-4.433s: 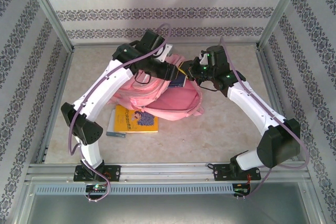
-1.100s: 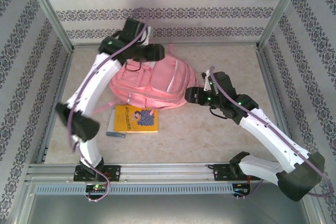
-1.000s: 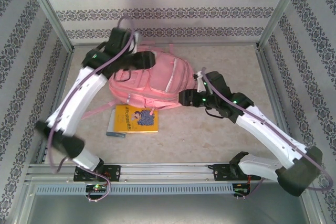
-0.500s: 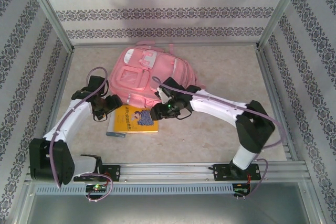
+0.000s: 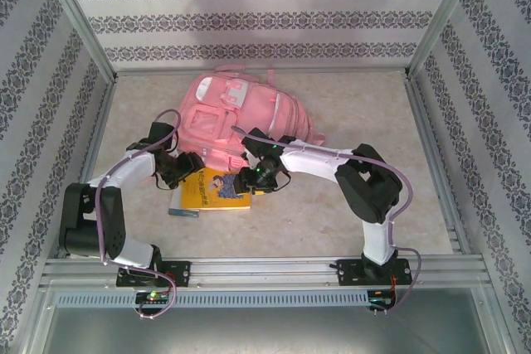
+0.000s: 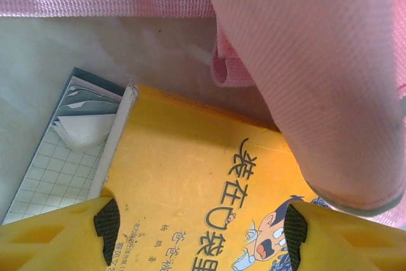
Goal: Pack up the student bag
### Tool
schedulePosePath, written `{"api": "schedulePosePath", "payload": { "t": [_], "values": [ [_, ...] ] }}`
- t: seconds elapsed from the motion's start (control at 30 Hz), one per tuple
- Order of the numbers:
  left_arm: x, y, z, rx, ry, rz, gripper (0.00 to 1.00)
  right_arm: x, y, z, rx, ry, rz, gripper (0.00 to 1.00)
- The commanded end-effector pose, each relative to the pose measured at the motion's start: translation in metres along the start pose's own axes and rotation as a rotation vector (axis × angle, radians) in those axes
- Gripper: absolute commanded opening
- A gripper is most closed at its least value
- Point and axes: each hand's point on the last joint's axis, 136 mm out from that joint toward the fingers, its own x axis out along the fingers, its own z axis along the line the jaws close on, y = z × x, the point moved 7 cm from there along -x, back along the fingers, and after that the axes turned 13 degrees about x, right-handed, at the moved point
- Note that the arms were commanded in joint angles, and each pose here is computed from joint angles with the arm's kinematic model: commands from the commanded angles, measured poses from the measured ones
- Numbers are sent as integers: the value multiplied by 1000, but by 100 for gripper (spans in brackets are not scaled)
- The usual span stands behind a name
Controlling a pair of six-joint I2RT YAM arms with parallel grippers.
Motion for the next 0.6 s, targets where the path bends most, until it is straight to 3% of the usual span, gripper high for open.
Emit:
{"api": "schedulePosePath", "payload": {
  "t": [0.0,0.23,0.57],
  "values": [
    [1,16,8,16,-5,41,71,6,-6,-4,40,8,19,56],
    [10,49,3,-36,82,122,70,1,-9,-16,52,34,-9,55],
    [3,94,-31,54,200,194,70,-20,-15,-46,117,52,-88,55]
  ]
}}
